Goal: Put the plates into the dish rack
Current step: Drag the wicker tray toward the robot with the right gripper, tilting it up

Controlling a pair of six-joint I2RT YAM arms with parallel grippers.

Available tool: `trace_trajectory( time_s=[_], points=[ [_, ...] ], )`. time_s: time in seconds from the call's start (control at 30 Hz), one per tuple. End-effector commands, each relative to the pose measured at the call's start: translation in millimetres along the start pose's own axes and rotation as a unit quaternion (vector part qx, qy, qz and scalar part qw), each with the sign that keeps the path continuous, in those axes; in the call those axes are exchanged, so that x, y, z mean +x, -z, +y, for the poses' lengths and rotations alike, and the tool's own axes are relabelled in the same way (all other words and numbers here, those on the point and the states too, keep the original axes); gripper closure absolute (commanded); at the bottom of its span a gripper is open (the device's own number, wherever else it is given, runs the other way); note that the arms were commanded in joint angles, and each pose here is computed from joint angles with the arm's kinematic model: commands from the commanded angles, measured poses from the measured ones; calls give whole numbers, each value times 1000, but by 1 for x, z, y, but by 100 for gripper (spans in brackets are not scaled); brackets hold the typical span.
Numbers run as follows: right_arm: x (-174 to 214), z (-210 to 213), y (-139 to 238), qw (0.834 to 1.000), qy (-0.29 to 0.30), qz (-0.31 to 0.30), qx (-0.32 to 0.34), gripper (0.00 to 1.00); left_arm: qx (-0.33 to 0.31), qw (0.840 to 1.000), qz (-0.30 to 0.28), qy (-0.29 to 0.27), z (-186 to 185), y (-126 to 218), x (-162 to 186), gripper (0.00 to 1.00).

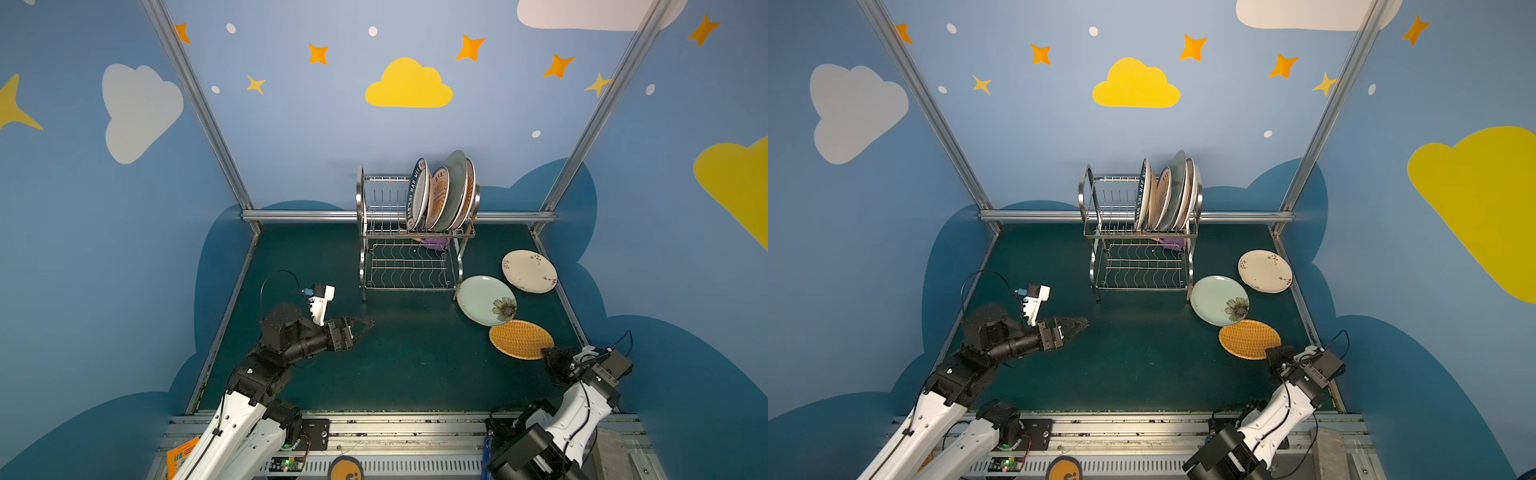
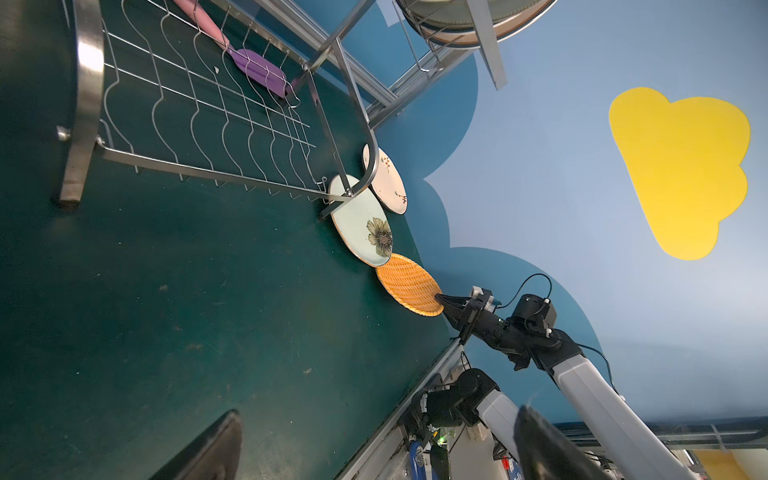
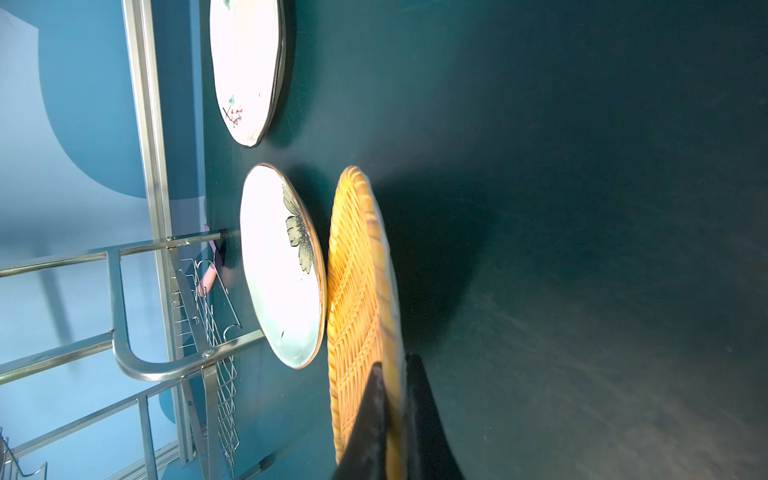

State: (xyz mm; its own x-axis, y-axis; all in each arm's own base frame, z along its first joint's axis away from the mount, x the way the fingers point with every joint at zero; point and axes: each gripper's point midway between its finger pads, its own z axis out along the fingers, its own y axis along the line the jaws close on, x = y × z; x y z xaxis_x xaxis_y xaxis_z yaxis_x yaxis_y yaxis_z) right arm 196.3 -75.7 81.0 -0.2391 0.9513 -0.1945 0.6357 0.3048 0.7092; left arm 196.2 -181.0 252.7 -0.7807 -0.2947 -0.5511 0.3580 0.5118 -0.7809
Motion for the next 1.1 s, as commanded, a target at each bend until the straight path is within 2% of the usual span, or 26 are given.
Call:
trace_trajectory(
  time_s=[0.0,0.27,0.57,0.8,1.07],
  points=[
    [1,17,6,1000,13,12,-24,100,6,1000,-7,-3,-1,0,-3,0],
    [-4,29,20,999,44,0,2,100,9,1000,-12,2,0,2,-5,0],
    [17,48,25,995,96,32,9,100,18,999,-20,21,3,2,-11,0],
    [52,70,23,987,113,111,-20,100,20,999,-22,36,4,-1,-13,0],
    [88,100,18,973,159,164,-41,100,17,998,-44,36,7,-11,-20,0]
  ],
)
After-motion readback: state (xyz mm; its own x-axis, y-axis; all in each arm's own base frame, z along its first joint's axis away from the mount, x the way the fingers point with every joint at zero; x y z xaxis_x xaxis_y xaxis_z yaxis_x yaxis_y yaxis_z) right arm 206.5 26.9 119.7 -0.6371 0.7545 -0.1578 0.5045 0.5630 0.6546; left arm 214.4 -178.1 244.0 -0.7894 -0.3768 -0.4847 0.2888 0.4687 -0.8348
